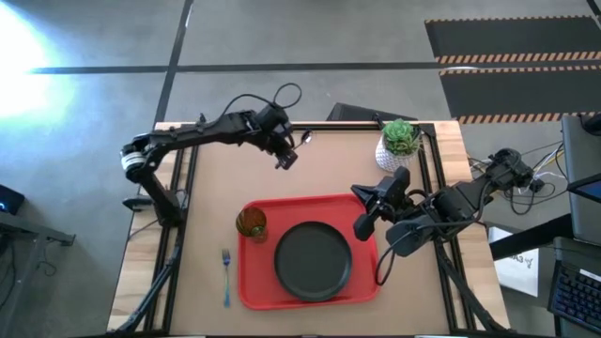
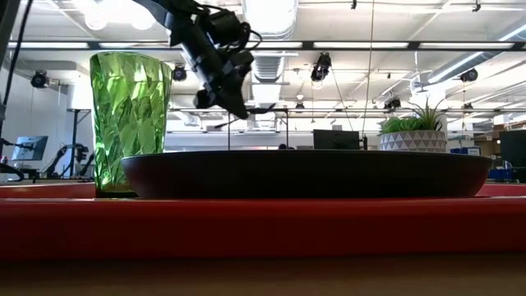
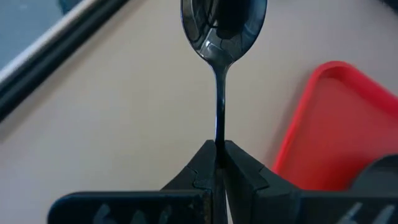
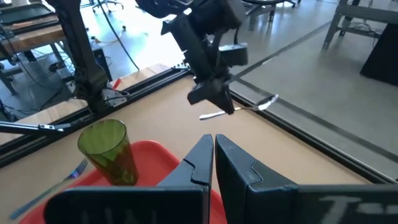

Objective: Pick and place plate/cup/fork/spoon on tray
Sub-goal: Put the black spoon to the right side of the black plate on the red serving tray

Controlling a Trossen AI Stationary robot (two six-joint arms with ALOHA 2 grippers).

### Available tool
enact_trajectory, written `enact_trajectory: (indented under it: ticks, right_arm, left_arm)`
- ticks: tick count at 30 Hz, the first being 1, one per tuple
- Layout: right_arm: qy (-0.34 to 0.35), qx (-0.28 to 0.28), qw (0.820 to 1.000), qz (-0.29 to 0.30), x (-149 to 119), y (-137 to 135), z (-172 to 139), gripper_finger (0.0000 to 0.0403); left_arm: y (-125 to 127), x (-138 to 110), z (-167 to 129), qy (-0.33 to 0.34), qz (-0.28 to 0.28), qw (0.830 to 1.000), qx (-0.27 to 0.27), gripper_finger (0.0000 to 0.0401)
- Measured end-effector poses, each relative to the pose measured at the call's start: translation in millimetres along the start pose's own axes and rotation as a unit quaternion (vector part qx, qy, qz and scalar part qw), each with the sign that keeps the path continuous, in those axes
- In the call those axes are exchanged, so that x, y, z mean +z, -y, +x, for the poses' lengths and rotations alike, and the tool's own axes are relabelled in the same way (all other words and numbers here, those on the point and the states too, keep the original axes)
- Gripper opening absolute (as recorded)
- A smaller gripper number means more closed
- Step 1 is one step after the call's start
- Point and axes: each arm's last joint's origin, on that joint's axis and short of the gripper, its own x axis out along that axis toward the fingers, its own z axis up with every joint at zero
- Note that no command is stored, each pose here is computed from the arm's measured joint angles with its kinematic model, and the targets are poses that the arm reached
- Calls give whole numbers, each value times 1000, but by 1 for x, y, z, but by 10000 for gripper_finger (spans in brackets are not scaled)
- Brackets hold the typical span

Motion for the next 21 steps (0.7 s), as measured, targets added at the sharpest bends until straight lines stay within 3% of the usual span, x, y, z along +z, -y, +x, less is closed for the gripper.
enact_trajectory:
  ticks: [10, 21]
  right_arm:
    - [0, 0, 1000, 0, 0, 0, 0, 9]
    - [-1, 1, 1000, 0, 0, 0, 0, 9]
  left_arm:
    - [13, 17, 19, 3, 9, 1000, -21, 0]
    - [29, 25, 68, -11, 25, 997, -69, 0]
